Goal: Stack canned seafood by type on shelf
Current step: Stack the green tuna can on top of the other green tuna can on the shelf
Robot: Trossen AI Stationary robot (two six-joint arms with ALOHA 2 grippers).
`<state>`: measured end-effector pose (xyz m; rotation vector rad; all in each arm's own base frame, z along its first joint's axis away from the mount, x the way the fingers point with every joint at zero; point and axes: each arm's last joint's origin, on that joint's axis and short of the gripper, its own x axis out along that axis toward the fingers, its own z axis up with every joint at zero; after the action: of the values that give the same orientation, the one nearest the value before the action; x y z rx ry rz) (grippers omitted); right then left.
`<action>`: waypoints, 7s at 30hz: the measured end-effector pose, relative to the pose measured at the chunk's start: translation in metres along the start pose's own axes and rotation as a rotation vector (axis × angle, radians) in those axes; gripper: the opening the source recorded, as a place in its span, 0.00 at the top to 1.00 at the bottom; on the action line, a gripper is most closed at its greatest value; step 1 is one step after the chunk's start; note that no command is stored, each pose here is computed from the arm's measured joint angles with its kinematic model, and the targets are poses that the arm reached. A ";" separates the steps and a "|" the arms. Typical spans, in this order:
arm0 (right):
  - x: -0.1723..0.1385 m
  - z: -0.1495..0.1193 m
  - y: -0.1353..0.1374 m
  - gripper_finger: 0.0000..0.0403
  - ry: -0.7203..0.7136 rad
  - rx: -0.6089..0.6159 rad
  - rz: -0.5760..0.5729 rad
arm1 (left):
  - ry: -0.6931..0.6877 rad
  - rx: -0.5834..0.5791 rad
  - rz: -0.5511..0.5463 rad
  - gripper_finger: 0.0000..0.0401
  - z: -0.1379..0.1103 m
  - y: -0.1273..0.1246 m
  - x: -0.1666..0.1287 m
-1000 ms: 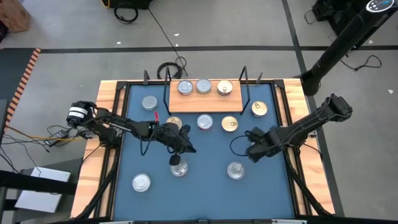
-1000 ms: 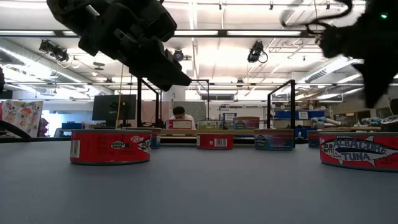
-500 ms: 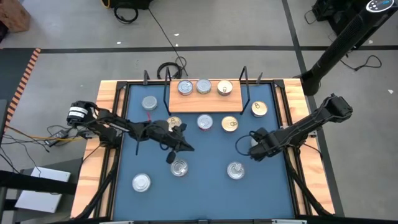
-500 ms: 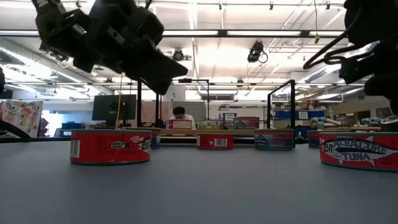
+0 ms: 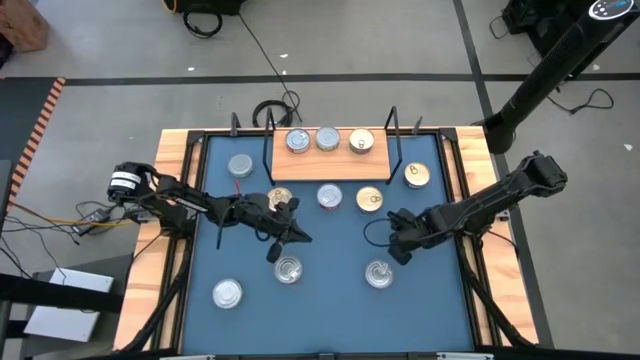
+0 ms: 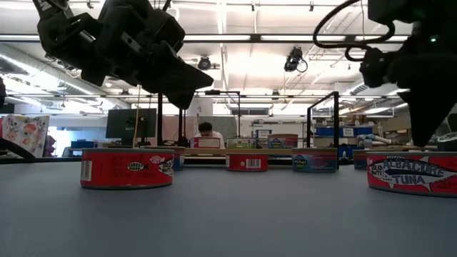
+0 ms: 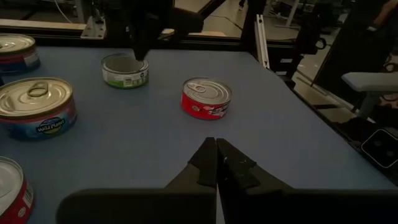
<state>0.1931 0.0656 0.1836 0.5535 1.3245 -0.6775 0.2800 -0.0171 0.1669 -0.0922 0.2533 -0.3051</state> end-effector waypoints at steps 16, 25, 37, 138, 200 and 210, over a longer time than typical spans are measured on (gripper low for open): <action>0.021 -0.018 -0.030 0.98 0.142 0.163 -0.212 | 0.005 -0.008 0.008 0.99 -0.001 0.000 0.000; 0.029 -0.007 -0.007 0.98 -0.019 0.057 0.039 | 0.006 0.001 0.016 0.99 -0.001 0.000 0.000; 0.001 0.000 -0.011 0.98 0.038 0.022 -0.095 | 0.006 -0.004 0.022 0.99 -0.001 0.001 0.000; 0.064 0.043 0.002 0.98 -0.447 -0.157 0.311 | -0.045 0.067 0.093 0.99 -0.026 0.012 0.019; 0.034 0.083 0.126 0.66 -0.528 -0.720 0.286 | 0.011 0.015 0.170 0.99 -0.053 0.021 0.029; 0.043 0.076 0.145 0.66 -0.474 -0.889 0.254 | 0.022 0.018 0.183 0.99 -0.054 0.024 0.028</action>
<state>0.3548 0.1061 0.1525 -0.1639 0.9501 0.0361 0.2986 -0.0054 0.1049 -0.0471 0.2789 -0.1270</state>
